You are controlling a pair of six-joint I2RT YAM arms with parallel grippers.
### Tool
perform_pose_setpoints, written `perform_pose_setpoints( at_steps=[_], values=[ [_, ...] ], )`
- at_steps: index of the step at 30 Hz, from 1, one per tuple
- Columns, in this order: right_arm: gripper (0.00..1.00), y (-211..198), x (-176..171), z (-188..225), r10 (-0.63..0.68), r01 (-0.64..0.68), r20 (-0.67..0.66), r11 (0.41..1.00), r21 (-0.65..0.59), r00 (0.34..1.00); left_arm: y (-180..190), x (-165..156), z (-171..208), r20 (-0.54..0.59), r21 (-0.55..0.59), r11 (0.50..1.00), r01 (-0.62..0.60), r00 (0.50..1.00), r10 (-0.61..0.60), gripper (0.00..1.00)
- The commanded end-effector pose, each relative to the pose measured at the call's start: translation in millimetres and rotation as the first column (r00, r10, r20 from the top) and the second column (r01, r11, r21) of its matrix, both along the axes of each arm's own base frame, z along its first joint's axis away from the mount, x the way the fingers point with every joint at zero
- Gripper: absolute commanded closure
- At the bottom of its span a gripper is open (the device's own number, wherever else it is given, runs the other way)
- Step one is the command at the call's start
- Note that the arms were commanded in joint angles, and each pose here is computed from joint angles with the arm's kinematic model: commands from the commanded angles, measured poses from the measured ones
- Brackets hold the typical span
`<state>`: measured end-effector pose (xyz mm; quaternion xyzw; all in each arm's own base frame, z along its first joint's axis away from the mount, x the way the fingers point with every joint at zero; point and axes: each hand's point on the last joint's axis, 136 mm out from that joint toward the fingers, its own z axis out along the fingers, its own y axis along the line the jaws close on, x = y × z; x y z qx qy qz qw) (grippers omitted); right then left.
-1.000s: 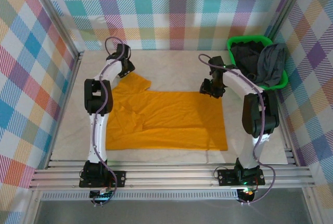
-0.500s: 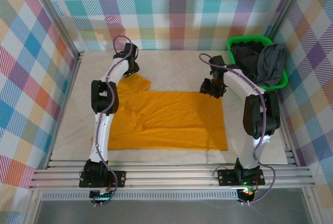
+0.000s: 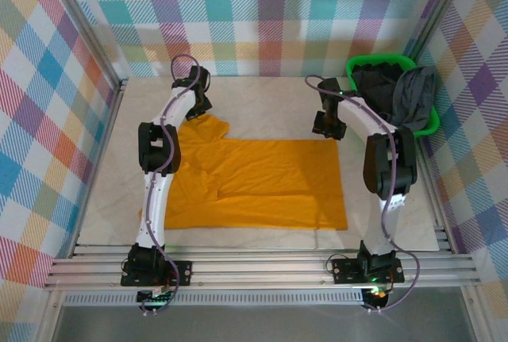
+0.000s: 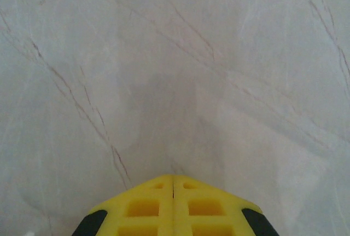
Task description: Fold and stack the t-shirts
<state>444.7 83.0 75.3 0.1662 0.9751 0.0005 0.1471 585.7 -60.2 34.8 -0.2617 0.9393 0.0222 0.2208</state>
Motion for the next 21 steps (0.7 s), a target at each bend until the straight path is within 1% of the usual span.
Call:
perform_pose_setpoints(
  at_steps=[1,3,6,15,19,21],
  values=[
    [0.51,-20.2,4.9,-11.2,-0.058,0.055,-0.046,0.996,-0.067,0.997,-19.0,-14.6,55.2,0.028,-0.073,0.997,0.024,0.999,-0.022,1.00],
    [0.51,-26.0,6.6,-16.5,-0.073,0.068,-0.063,0.994,-0.087,0.995,-22.3,-20.2,60.8,0.024,-0.087,0.996,0.030,0.999,-0.028,1.00],
    [0.52,-29.6,9.1,-26.4,-0.081,0.076,-0.075,0.994,-0.074,0.994,-25.5,-28.1,64.7,0.021,-0.095,0.995,0.034,0.999,-0.032,1.00],
    [0.56,-33.3,8.1,-48.6,-0.075,0.065,-0.119,0.994,-0.086,0.990,-24.4,-48.8,73.9,0.011,-0.110,0.993,0.035,0.999,-0.034,1.00],
    [0.62,-31.2,11.4,-55.1,-0.063,0.055,-0.121,0.996,-0.071,0.991,-25.5,-53.8,79.5,0.011,-0.120,0.992,0.042,0.999,-0.041,1.00],
    [0.69,-31.1,12.7,-54.6,-0.058,0.049,-0.121,0.996,-0.073,0.991,-25.9,-55.9,82.9,0.014,-0.119,0.992,0.048,0.999,-0.046,1.00]
  ],
)
